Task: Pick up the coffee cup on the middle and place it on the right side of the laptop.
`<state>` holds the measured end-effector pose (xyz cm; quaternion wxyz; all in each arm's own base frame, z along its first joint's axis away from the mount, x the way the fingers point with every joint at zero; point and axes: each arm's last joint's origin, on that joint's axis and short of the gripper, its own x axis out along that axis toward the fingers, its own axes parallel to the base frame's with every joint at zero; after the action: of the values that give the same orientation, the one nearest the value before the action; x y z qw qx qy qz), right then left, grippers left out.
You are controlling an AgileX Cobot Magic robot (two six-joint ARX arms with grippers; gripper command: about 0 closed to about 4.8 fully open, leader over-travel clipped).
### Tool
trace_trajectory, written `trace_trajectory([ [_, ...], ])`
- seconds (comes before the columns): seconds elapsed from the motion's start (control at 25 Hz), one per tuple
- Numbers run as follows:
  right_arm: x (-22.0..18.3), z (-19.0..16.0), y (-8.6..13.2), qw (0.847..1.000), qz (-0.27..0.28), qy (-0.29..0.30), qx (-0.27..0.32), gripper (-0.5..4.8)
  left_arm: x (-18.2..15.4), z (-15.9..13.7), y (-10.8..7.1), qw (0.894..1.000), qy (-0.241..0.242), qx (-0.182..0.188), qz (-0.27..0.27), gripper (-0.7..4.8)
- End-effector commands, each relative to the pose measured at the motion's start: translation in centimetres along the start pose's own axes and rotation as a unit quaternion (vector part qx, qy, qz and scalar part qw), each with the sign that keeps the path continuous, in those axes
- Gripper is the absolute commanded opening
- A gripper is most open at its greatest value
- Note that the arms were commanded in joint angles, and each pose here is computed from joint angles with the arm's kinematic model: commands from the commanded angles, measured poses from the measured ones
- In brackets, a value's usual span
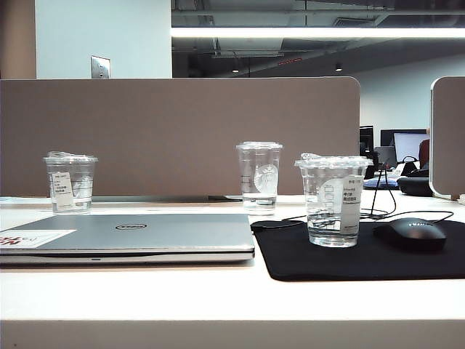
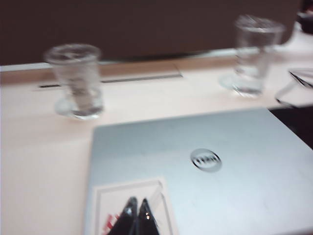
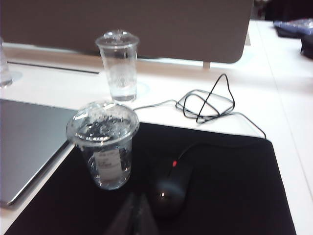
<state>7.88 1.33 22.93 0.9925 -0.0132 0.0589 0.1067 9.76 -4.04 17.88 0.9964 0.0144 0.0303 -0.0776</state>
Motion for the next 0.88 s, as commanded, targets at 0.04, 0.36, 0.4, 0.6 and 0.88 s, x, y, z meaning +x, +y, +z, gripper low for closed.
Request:
trace_trajectory([
  [0.04,0.8,-0.6,-0.1,0.999,-0.004,-0.037,-0.001,-0.05,0.4,-0.1,0.9,0.998,-0.051,-0.020,0.042,-0.05],
  [0.36,2.7,-4.9,-0.2,0.999,-0.026,-0.038,0.000,-0.05,0.6,-1.3,1.8,0.997,-0.025,-0.013,0.077,-0.05],
  [0.4,2.9,-5.5,-0.2,0.999,-0.026,-0.037,0.000,-0.05,0.6,-1.3,1.8,0.996,-0.025,-0.013,0.082,-0.05],
  [0.6,3.2,-6.8,-0.3,0.999,-0.038,-0.021,0.001,-0.05,0.5,-1.3,2.0,0.993,-0.026,-0.027,0.112,-0.05],
  [0.88,3.2,-6.8,-0.3,0.999,-0.038,-0.019,0.001,-0.05,0.5,-1.3,2.1,0.990,-0.026,-0.028,0.133,-0.05],
])
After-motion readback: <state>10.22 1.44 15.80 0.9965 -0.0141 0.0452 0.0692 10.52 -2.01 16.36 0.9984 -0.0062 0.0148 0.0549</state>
